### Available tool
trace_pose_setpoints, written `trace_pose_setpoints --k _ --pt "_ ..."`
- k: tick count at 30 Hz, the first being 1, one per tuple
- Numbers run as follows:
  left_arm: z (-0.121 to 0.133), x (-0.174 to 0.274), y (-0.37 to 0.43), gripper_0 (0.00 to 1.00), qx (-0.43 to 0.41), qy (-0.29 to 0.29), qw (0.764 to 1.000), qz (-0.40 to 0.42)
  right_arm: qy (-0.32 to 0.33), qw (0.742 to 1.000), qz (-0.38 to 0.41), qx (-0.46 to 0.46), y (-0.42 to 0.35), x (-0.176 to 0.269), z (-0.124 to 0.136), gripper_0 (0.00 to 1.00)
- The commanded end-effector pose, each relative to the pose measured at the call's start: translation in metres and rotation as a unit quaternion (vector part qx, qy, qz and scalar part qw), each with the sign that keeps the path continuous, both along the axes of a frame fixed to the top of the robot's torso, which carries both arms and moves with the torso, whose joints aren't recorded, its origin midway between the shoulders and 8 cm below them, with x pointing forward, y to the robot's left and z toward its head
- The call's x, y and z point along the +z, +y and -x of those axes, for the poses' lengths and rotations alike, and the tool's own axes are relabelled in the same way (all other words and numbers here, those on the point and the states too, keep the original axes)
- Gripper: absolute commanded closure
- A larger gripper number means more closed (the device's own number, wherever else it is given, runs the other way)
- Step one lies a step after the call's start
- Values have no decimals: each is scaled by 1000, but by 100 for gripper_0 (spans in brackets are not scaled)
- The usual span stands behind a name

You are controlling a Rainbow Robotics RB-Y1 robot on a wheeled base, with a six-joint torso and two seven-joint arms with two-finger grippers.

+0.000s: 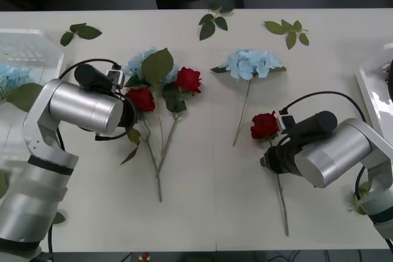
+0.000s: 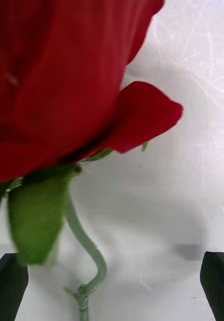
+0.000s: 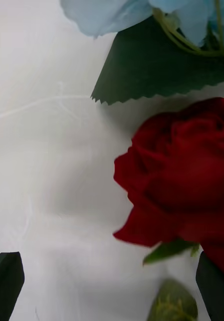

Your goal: Place the red flowers into the right box and the blue flowers into the left box. If a person shows an open palm, hand one flower to the person first, then continue sorting.

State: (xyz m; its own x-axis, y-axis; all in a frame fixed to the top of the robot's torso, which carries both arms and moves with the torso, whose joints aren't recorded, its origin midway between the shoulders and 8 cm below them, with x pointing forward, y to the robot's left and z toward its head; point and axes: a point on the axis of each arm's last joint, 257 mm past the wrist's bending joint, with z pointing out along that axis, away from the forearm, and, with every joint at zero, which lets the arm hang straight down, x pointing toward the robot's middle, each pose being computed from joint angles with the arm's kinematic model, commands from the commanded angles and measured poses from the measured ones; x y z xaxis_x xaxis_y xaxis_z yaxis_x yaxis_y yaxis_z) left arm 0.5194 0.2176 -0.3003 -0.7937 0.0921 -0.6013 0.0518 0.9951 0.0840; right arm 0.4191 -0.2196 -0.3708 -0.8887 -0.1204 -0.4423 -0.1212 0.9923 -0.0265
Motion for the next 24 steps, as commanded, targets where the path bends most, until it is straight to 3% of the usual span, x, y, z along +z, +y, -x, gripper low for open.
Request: trace_pose_setpoints --k 1,7,13,14,17,18,19,21,24 --pt "14 27 8 0 -2 -12 1000 11 -7 999 -26 -23 15 2 -2 0" --pt "11 34 -3 0 -4 -11 1000 16 -10 999 -26 -22 16 -1 -1 0" --pt "3 33 -19 0 -5 -9 1000 22 -10 1000 -15 -19 15 -6 3 14" --pt "2 32 -21 0 -5 -8 1000 24 -11 1000 -15 -18 15 -6 3 20" --pt "-4 34 -30 0 -8 -13 999 29 -10 1000 -17 -20 16 -8 4 54" --pt "-6 33 -33 0 -9 -13 999 31 -11 1000 -17 -20 16 -8 5 74" --pt "-9 32 -36 0 -10 -14 999 34 -12 1000 -19 -20 16 -9 5 86" --pt "-15 29 -43 0 -11 -17 999 36 -14 1000 -20 -20 17 -10 5 98" --pt "-22 20 -47 0 -11 -18 999 31 -14 1000 -20 -20 16 -10 5 100"
